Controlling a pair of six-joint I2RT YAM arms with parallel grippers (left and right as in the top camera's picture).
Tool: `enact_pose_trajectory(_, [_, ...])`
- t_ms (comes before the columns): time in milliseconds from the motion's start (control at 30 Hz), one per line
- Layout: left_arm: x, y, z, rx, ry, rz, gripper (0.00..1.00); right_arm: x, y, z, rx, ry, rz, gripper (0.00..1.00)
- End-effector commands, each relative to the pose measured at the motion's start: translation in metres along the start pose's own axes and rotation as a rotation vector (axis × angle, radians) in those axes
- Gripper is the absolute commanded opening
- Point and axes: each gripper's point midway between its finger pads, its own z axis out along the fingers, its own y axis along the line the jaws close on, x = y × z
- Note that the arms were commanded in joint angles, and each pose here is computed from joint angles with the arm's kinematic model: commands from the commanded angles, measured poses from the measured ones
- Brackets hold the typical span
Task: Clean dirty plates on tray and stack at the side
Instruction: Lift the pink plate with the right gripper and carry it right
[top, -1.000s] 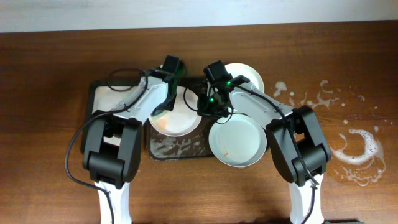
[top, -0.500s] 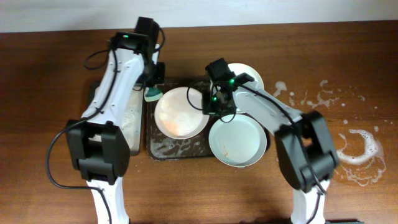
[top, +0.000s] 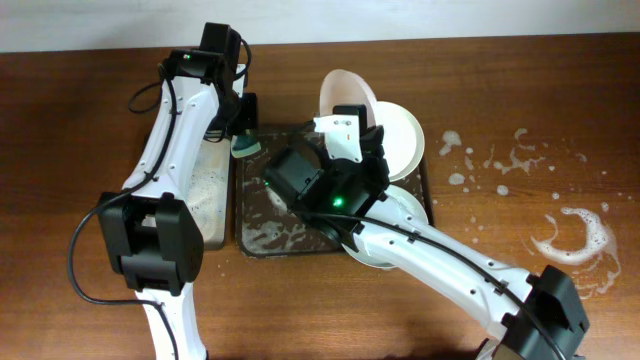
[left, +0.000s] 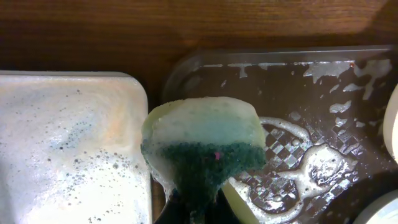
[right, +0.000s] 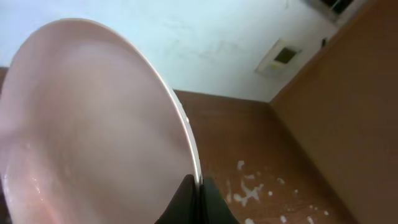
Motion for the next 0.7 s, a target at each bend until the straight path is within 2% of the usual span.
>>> enact_pose_trajectory(0, [-0.008,-0.004,-0.014,0.023,-0.043,-0.011,0.01,-0.005,-0.004,-0.004,0.082,-0.068,-0.035,0.04])
enact_pose_trajectory(100, [-0.011,-0.005,-0.013,0.025,-0.054,-0.011,0.01,-0.002,0.016,-0.006,0.069,-0.073,-0.229,0.04])
enact_pose_trajectory(133, [-0.013,-0.005,-0.013,0.026,-0.06,-0.011,0.01,-0.002,0.031,-0.011,0.011,-0.068,-0.327,0.04])
enact_pose_trajectory(200, [-0.014,-0.005,-0.013,0.027,-0.065,-0.011,0.01,-0.006,0.055,-0.032,-0.085,-0.104,-0.408,0.04])
enact_pose_trajectory(267, [-0.014,-0.005,-0.013,0.026,-0.065,-0.011,0.01,-0.011,0.057,-0.043,-0.079,-0.134,-0.409,0.04])
enact_pose_trajectory(433, [-0.014,-0.005,-0.013,0.026,-0.065,-0.01,0.01,-0.028,0.019,-0.046,0.154,-0.189,-0.373,0.04])
enact_pose_trajectory(667, [-0.011,-0.002,-0.013,0.023,-0.049,-0.017,0.01,-0.034,0.019,-0.047,0.158,-0.192,-0.324,0.04])
